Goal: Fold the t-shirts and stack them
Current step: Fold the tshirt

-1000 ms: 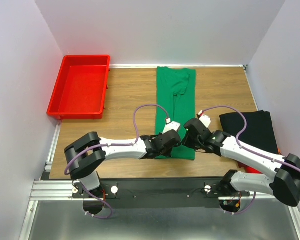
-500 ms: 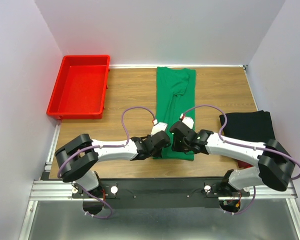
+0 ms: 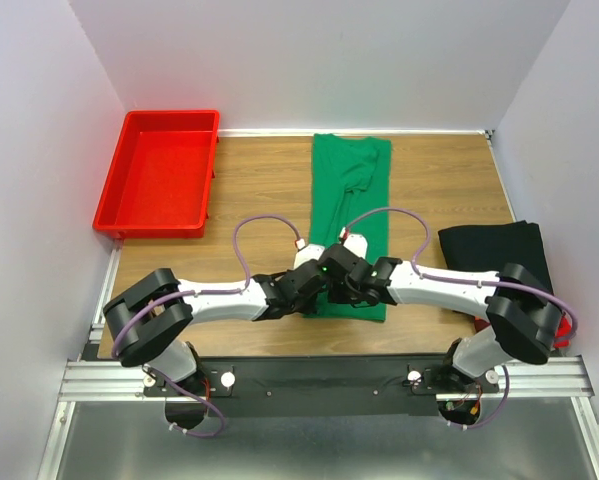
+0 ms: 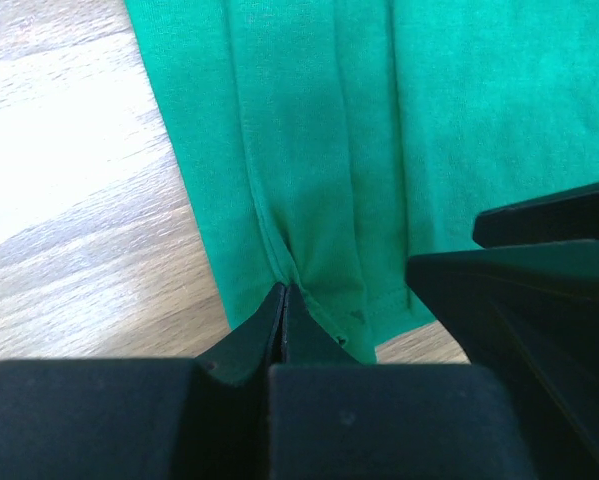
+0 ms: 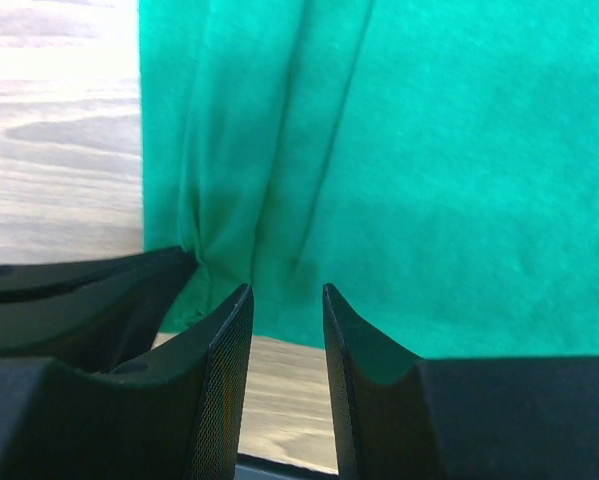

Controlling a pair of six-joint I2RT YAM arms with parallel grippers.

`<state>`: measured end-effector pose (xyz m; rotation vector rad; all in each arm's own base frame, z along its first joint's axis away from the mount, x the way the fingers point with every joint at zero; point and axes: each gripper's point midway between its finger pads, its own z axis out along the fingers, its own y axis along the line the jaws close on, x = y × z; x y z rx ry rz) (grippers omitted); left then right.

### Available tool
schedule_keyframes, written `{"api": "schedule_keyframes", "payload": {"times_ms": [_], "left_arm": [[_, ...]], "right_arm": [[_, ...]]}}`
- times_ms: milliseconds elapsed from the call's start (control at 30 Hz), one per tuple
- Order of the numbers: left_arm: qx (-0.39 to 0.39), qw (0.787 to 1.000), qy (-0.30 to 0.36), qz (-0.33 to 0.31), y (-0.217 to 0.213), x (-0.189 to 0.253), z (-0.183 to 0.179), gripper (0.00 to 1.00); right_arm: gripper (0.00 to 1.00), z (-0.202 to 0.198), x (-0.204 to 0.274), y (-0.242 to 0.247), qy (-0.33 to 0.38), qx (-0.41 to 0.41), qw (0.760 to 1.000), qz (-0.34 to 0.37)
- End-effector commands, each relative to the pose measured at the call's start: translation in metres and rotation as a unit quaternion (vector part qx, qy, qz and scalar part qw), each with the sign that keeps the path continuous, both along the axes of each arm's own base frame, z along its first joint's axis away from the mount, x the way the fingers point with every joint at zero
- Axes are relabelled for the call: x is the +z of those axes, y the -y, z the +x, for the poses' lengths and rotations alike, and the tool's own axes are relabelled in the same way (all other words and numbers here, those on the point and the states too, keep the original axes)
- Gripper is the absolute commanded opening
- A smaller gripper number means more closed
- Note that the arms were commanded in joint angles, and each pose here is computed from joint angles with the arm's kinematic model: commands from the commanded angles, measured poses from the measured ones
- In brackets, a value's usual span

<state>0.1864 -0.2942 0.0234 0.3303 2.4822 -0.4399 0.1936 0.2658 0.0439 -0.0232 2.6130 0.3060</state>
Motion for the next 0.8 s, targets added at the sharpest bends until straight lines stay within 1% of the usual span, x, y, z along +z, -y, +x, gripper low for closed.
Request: {"api": "schedule_keyframes", "payload": {"times_ms": [0, 133, 200, 300, 533, 567, 767], "left_arm": [[-0.005, 0.999, 0.01, -0.034, 0.012, 0.014, 0.003, 0.0], [-0.006, 0.999, 0.007, -0.04, 0.012, 0.015, 0.003, 0.0], [-0.006, 0.999, 0.007, -0.045, 0.012, 0.016, 0.004, 0.0], [-0.009, 0.999, 0.001, -0.051, 0.012, 0.013, 0.003, 0.0], [-0.019, 0.998, -0.016, -0.061, 0.012, 0.006, -0.001, 0.0], [-0.02, 0.997, -0.012, -0.071, 0.016, 0.009, 0.001, 0.0], [-0.024, 0.997, -0.017, -0.067, 0.016, 0.003, 0.0, 0.0]], "right_arm": [[0.41, -0.004, -0.008, -0.008, 0.005, 0.002, 1.0, -0.022], [0.4, -0.007, -0.019, -0.01, -0.002, 0.003, 0.999, -0.035], [0.36, -0.009, -0.023, -0.008, -0.005, 0.0, 0.999, -0.04], [0.36, -0.01, -0.024, -0.005, -0.005, -0.007, 0.999, -0.04], [0.36, -0.01, -0.007, 0.006, 0.019, -0.03, 0.999, -0.017], [0.36, -0.009, -0.007, 0.008, 0.022, -0.034, 0.999, -0.016], [0.36, -0.009, -0.001, 0.011, 0.03, -0.048, 0.998, -0.005]]}}
